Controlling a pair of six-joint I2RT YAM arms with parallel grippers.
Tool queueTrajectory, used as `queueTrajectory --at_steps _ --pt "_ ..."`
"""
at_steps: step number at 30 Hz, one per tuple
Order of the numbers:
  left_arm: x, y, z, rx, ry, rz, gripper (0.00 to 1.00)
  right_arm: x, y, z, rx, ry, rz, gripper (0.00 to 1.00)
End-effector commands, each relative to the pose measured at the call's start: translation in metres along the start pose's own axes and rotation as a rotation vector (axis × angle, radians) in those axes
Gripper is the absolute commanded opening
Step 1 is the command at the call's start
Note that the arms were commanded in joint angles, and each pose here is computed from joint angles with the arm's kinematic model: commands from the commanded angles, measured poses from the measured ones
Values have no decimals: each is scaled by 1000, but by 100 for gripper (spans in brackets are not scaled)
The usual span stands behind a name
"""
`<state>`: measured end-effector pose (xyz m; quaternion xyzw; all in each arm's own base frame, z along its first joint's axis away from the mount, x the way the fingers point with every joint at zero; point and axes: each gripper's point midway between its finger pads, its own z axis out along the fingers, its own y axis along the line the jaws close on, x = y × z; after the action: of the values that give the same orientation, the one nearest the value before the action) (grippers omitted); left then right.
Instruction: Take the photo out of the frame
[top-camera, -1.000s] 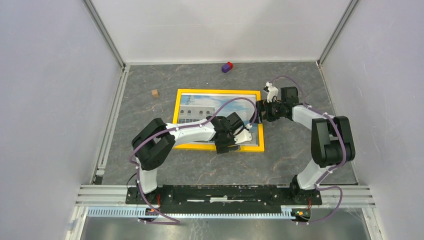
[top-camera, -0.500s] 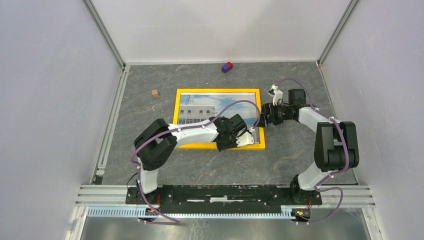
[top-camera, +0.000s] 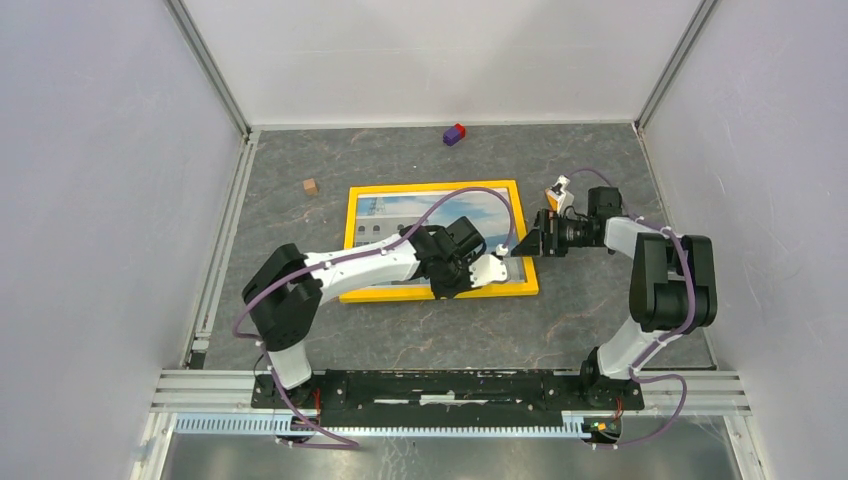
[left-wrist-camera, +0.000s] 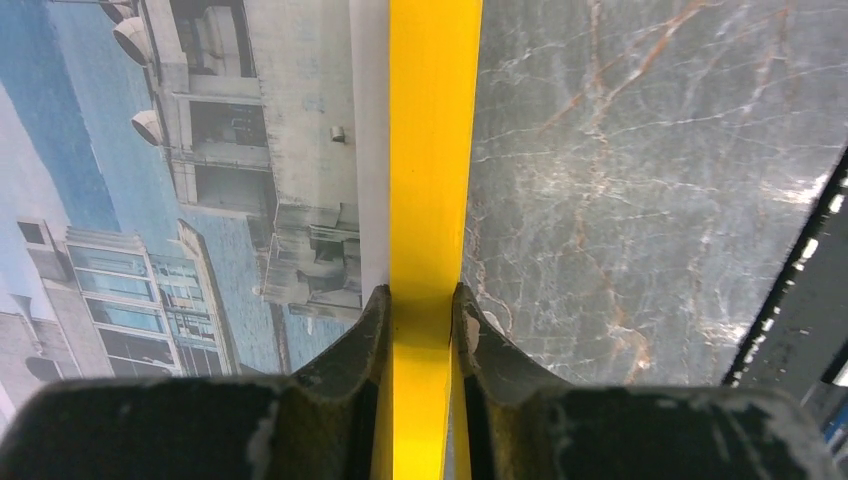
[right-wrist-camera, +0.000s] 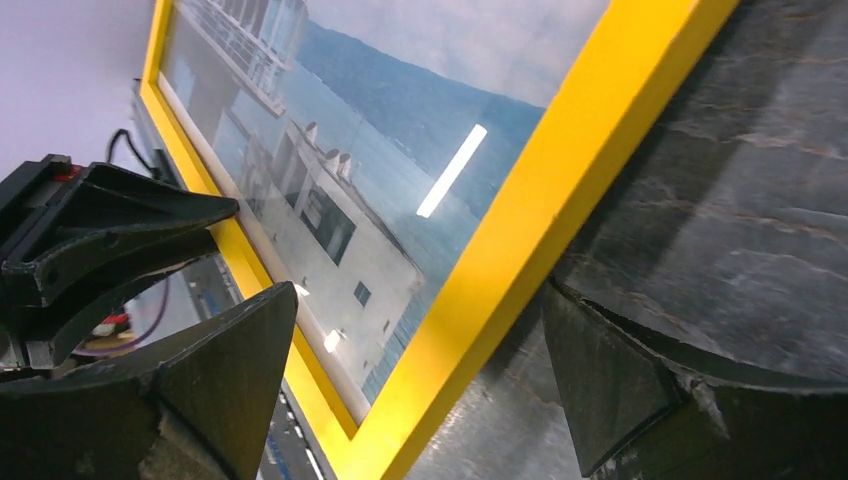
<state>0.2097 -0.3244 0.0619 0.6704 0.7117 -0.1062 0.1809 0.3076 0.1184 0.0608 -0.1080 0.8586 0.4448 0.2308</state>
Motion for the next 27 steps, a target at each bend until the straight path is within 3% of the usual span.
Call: queueTrajectory --at_steps 1,6,21,27 --pt "-26 0 -31 -15 -132 8 2 1 15 5 -114 -20 65 98" --pt "-26 -2 -33 -15 -156 28 2 12 25 12 -212 -40 198 96" --pt "-23 -6 -19 -8 -194 91 2 30 41 36 -308 -49 326 89" --pt "-21 -7 -14 -2 -189 88 2 19 56 30 -375 -125 366 82"
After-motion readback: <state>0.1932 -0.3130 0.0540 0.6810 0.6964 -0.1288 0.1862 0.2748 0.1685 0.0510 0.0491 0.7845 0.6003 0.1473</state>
